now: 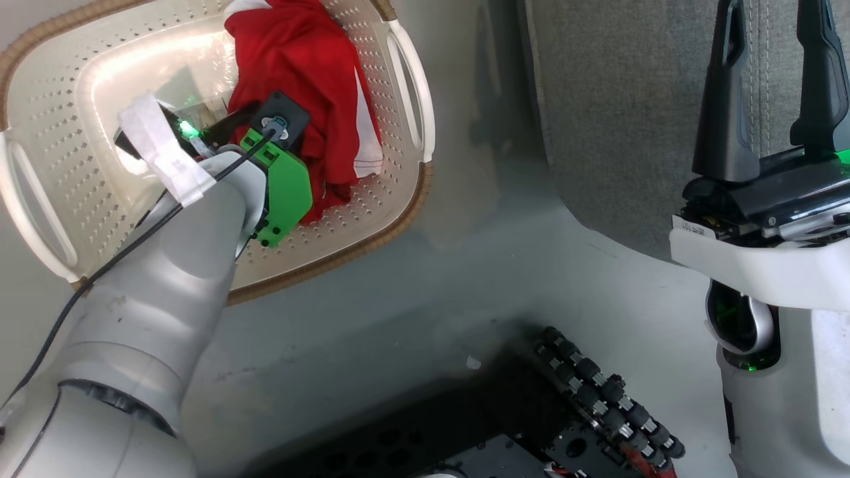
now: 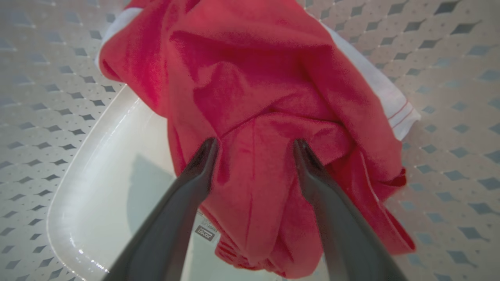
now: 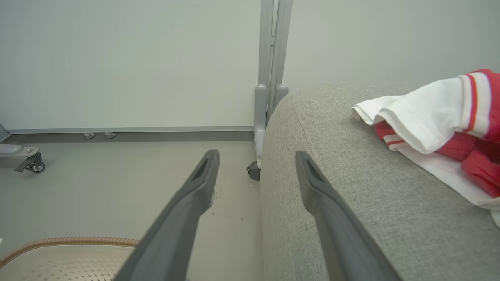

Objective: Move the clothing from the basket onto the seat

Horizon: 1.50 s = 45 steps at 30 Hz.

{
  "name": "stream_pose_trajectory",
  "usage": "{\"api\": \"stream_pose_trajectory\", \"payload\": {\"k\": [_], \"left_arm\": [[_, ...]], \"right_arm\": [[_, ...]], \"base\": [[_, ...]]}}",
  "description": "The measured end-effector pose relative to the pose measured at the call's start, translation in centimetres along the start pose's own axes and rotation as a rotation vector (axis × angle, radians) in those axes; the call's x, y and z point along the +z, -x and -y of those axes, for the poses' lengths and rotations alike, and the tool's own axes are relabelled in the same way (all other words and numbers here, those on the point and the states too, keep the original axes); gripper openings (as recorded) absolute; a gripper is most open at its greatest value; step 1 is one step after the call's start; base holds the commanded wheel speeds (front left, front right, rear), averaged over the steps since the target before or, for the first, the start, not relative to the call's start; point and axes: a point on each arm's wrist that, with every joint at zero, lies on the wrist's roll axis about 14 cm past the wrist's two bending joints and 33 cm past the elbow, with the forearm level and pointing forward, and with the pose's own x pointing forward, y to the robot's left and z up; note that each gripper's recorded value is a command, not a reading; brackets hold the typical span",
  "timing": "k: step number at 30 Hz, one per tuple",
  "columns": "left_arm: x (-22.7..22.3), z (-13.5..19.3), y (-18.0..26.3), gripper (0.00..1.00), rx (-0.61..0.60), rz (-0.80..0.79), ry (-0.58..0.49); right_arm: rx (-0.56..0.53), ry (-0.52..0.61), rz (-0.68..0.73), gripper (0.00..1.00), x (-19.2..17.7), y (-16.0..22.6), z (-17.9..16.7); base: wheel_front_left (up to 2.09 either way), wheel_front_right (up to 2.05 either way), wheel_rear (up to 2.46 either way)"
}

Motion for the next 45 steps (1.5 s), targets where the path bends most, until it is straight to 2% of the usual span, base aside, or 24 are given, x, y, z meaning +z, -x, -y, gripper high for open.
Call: {"api": "stream_pose_trajectory", "payload": {"k": [5,15,16,17,18,26,31,37,45], "left_arm": [[-1.2,-2.0,-0.3,1.00,0.040,-0.045,-0.021],[-2.3,-1.4,-0.5,1.00,0.017,-0.091,-0.089],[-2.2,-1.4,-0.6,0.77,0.015,-0.085,-0.102],[-2.1,-1.3,-0.6,0.19,0.011,-0.081,-0.118],[-2.1,-1.2,-0.6,0.00,0.009,-0.079,-0.123],[-1.8,-1.3,-0.6,0.00,0.016,-0.055,-0.150],[-0.7,-1.8,-0.4,0.00,0.045,0.012,-0.138],[1.8,-2.3,0.4,0.00,0.089,0.131,-0.020],[4.2,1.4,3.4,0.00,0.066,0.235,0.066]], "right_arm": [[-0.005,0.011,-0.009,1.00,-0.3,0.1,0.2],[-0.011,0.007,-0.011,1.00,-0.5,0.1,0.4],[-0.011,0.006,-0.011,1.00,-0.5,0.1,0.4],[-0.011,0.006,-0.011,1.00,-0.5,0.1,0.4],[-0.011,0.005,-0.011,1.00,-0.5,0.1,0.4],[-0.011,0.003,0.000,1.00,-0.1,0.1,0.4],[-0.006,0.000,0.011,1.00,0.3,-0.1,0.3],[0.012,-0.015,0.059,1.00,1.7,-1.0,-0.2],[-0.019,-0.022,0.034,1.00,2.2,0.4,0.5]], "base": [[0.00,0.00,0.00],[0.00,0.00,0.00],[0.00,0.00,0.00],[0.00,0.00,0.00],[0.00,0.00,0.00],[0.00,0.00,0.00],[0.00,0.00,0.00],[0.00,0.00,0.00],[0.00,0.00,0.00]]}}
